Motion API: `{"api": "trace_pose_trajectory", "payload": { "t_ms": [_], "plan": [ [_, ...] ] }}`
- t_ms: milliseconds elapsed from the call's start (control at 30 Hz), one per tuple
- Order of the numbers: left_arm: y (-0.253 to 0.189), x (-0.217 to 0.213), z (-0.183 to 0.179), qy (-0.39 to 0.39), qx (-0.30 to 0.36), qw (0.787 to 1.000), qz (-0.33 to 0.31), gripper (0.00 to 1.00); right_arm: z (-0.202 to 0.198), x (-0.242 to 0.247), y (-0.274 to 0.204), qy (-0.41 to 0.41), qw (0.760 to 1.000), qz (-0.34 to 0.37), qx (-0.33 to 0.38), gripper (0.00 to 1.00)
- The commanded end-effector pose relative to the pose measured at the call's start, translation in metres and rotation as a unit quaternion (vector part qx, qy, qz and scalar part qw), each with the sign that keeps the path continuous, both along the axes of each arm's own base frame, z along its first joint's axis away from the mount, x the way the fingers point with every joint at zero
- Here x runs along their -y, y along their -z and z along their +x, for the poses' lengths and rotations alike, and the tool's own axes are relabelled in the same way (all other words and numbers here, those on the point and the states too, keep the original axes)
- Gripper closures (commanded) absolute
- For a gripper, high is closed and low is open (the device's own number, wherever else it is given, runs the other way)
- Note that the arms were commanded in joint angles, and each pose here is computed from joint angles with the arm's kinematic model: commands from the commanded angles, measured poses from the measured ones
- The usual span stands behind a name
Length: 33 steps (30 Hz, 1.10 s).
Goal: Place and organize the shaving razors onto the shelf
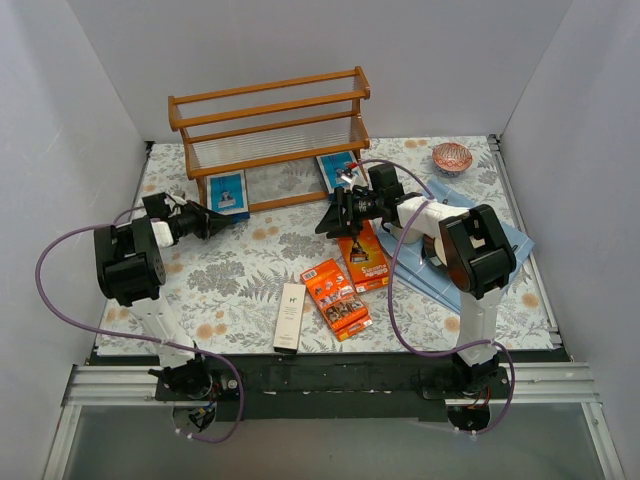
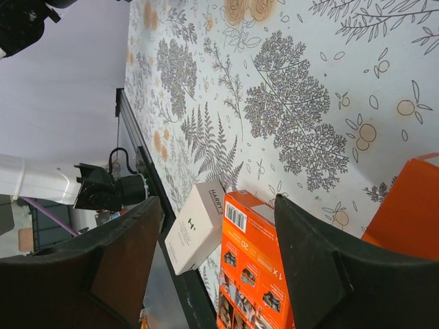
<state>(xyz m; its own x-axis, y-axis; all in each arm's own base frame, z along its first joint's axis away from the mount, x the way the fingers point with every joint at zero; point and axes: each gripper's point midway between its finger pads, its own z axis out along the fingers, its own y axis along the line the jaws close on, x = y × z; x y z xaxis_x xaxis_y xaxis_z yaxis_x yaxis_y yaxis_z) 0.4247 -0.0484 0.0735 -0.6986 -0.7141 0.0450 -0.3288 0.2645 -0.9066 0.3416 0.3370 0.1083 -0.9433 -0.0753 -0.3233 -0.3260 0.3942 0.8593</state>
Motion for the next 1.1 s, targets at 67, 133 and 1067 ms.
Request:
{"api": "trace_pose_trajectory", "payload": {
  "t_ms": [67,133,1067],
  "plan": [
    [-0.008,-0.009,0.023,-0.013,0.022,1.0,0.005,1.0,0.009,-0.001,-0.015,-0.001,0.999,0.007,0.035,0.25],
    [-0.009,-0.009,0.025,-0.014,0.023,1.0,0.0,1.0,0.012,0.0,-0.015,0.001,0.999,0.005,0.035,0.25],
    [-0.024,-0.005,0.016,-0.044,0.018,0.999,0.013,0.92,0.01,0.007,-0.02,-0.003,0.997,-0.017,0.074,0.25]
  ]
}}
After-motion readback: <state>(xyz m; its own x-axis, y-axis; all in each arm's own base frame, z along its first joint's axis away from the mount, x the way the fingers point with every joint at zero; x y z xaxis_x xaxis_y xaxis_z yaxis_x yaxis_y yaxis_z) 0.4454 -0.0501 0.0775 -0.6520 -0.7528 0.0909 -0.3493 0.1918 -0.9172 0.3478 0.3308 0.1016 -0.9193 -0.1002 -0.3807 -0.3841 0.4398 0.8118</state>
